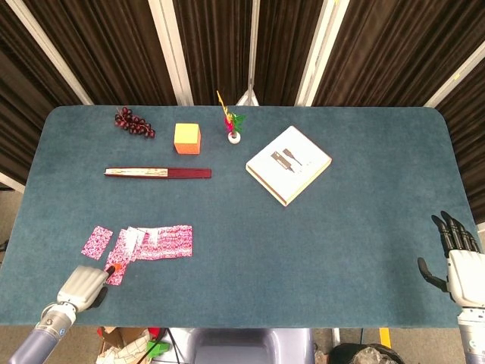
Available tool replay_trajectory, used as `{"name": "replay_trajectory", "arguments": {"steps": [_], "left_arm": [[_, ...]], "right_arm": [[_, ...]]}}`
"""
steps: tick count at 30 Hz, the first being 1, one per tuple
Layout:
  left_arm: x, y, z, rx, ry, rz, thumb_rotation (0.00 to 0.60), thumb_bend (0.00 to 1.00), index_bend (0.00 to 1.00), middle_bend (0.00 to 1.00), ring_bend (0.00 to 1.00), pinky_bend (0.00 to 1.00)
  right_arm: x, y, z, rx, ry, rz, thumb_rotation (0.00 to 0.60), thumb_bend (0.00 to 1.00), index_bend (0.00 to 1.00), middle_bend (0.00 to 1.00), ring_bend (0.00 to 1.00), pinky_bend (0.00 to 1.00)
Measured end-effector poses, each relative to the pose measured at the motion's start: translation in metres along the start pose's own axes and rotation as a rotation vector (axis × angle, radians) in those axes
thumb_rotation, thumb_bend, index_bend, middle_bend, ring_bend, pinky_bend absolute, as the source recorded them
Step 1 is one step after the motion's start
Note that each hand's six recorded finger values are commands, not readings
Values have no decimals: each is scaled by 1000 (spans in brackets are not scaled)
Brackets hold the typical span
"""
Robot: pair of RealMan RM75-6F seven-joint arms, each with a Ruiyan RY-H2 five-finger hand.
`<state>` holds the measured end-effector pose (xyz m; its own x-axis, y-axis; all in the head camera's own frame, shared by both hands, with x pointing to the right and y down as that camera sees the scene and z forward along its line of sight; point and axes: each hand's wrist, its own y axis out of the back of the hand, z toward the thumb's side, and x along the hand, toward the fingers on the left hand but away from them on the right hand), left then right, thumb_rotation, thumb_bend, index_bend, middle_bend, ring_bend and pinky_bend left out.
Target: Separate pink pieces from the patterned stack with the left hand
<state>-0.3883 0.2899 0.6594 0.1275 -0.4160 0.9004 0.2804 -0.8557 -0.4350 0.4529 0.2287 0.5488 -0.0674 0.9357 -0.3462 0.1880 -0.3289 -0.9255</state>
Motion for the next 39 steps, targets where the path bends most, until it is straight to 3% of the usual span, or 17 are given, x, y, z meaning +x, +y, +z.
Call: {"name": "replay_trajectory", "arguments": {"steps": [15, 26, 32, 39], "left_arm": [[-25, -6, 4, 40, -18, 27, 600, 754, 218, 879, 734, 770], [-26, -2, 4, 32, -14, 44, 600, 754, 213, 879, 734, 770], [-34, 11, 9, 20, -47, 101, 600, 753, 204, 879, 734, 770], [-55, 43, 4, -11, -57, 214, 600, 751, 203, 879, 734, 770]], "right_arm": [[1, -6, 0, -3, -1, 7, 600, 388, 81, 58, 85, 165], [-5, -2, 2, -9, -4, 8, 600, 389, 82, 59, 85, 165], [-3, -2, 3, -6, -4, 10, 600, 389, 82, 58, 85, 165], [-1, -2, 1, -7, -5, 8, 600, 389, 82, 59, 85, 165]]}}
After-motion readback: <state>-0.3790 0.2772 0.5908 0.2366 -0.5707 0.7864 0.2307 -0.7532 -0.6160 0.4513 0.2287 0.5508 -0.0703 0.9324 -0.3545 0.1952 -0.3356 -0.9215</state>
